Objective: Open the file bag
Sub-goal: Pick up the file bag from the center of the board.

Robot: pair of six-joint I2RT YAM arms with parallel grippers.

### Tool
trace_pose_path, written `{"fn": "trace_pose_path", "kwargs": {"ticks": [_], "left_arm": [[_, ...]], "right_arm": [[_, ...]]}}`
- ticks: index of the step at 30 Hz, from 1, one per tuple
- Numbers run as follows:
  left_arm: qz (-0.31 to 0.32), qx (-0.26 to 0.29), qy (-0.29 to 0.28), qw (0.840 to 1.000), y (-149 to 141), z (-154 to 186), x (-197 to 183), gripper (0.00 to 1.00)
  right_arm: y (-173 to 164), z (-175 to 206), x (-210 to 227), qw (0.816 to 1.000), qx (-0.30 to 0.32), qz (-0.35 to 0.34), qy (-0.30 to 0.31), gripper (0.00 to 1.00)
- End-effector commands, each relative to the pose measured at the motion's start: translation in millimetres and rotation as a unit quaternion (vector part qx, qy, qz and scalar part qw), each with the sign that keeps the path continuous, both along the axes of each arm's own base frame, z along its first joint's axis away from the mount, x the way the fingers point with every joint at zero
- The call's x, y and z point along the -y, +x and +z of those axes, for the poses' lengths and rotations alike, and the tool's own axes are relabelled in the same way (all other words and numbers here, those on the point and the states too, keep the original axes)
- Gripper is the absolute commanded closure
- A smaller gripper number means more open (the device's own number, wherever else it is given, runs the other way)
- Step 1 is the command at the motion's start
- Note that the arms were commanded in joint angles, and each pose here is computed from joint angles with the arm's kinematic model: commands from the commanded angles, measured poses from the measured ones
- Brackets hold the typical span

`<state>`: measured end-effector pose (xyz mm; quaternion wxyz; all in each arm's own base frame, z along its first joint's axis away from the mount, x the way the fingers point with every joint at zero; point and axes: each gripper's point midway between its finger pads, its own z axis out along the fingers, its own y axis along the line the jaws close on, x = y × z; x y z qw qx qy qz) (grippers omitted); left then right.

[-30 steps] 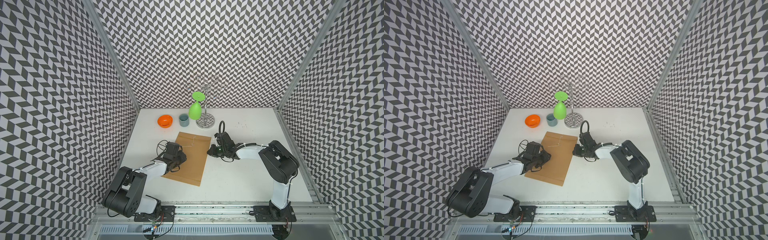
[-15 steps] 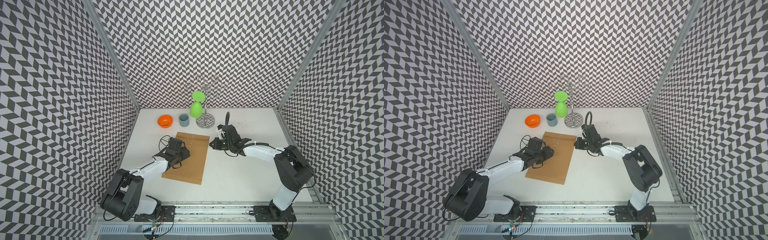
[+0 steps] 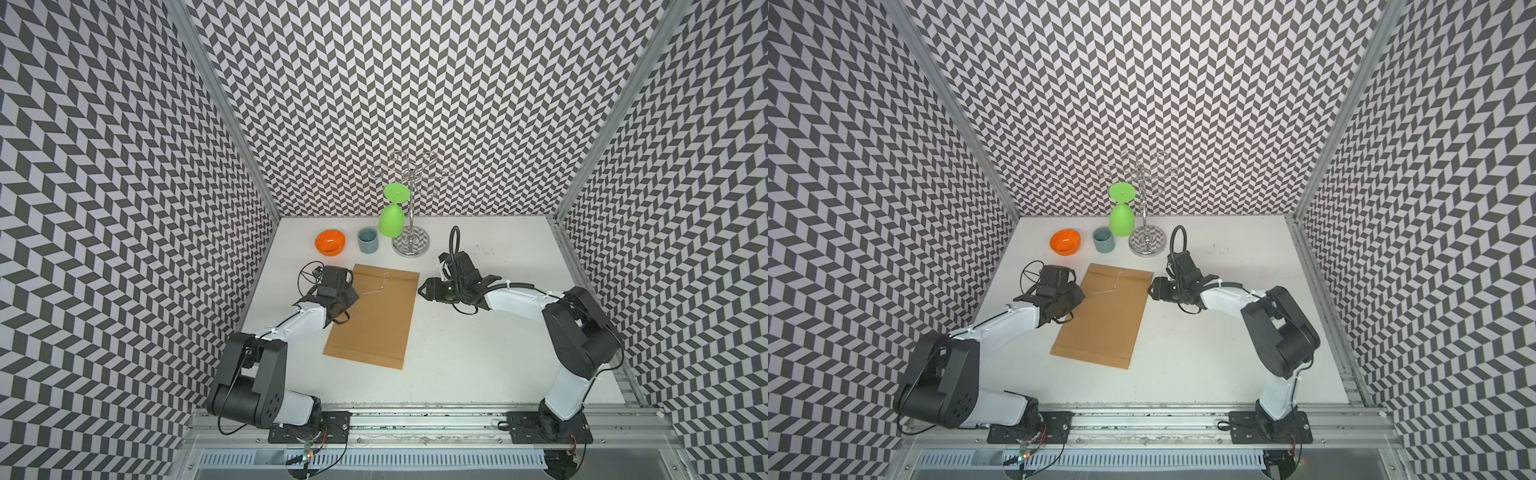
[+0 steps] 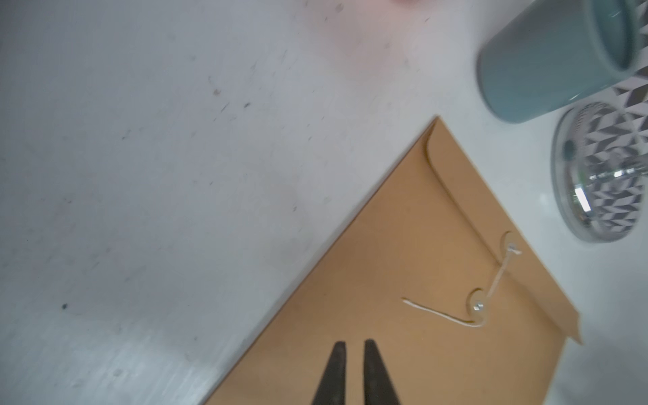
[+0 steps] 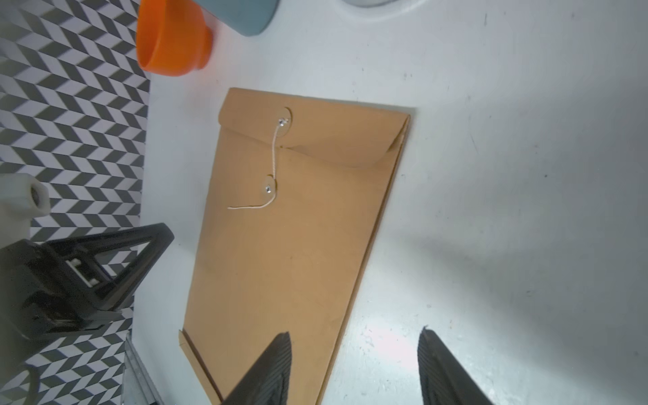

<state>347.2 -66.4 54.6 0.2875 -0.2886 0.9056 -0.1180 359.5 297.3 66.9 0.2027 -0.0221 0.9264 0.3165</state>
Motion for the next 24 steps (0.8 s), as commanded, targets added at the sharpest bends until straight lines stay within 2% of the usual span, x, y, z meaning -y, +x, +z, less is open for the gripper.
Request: {"fn": "trace_pose_path", "kwargs": {"ticks": [1,8,17,19,24], "left_arm": [[-0.007,-0.026,0.001,1.000,-13,-20,3,1.00],[-0.033,-0.053,-0.009,0.998,-38,-45,21,1.00],[-0.053,-0.069,-0.031,0.996,-57,-59,37,1.00],[-0.055,-0.066,-0.033,0.996,-58,-58,37,1.00],[-0.059,-0.061,-0.037,0.996,-57,-54,40,1.00]], "right_arm": [[3,-7,-11,1.000,-0.004,-0.006,0.001,0.40],[-6,-27,-32,1.000,-0.023,0.001,-0.010,0.40],[-9,-43,-46,0.999,-0.040,0.004,0.001,0.51],[-9,-41,-47,0.999,-0.039,0.004,0.009,0.56],[-8,-35,-53,0.999,-0.034,0.010,0.026,0.84]]}}
